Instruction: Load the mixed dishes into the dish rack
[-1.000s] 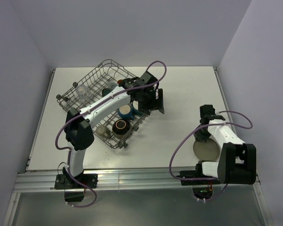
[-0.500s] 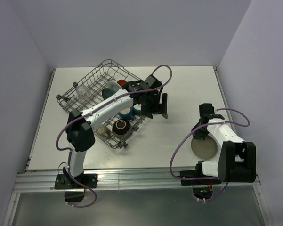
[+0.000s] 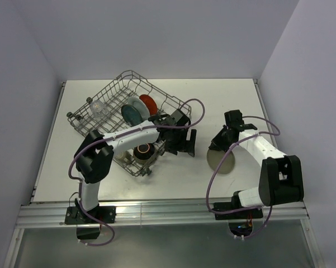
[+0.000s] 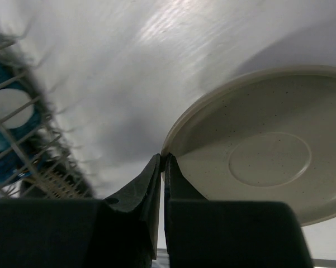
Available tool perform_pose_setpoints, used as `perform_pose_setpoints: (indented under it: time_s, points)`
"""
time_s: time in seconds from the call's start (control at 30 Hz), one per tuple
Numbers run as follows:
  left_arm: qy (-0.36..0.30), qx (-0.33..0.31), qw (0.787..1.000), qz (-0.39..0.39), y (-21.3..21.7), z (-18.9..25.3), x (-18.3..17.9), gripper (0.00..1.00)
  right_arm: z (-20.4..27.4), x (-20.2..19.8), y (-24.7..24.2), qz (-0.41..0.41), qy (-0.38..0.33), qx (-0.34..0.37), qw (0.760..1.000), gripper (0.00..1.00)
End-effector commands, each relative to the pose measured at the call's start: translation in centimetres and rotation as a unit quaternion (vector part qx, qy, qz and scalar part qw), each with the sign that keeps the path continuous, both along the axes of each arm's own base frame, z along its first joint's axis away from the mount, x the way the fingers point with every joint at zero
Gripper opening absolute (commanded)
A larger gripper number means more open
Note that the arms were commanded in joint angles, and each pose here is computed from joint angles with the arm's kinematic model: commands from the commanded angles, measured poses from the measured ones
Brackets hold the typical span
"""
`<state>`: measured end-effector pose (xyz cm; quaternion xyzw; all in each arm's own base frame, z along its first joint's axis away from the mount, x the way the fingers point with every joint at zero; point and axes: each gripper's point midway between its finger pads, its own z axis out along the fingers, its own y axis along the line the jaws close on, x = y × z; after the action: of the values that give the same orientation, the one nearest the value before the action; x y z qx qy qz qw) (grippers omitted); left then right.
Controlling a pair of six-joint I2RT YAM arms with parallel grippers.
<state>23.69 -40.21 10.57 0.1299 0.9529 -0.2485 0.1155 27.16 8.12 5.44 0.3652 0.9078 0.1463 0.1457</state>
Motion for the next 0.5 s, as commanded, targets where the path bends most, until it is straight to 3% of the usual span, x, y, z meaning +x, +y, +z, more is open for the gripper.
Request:
perform_pose_setpoints:
  time_s: [0.0,0.23,0.47]
  points:
    - [-0.081,-0.103,0.991,-0.025,-2.8,4.1,0.9,0.9,2.9,2.0,2.5,-0.009,-0.029,0.064,0.997,0.0]
    - [-0.073,-0.163,0.983,-0.048,-5.4,3.5,-0.4,0.91,3.1,1.8,4.1,-0.014,-0.014,0.11,0.994,0.0]
    - [-0.072,-0.171,0.981,-0.066,-7.0,2.1,-0.4,0.91,4.2,1.5,5.6,-0.009,-0.005,0.153,0.988,0.0]
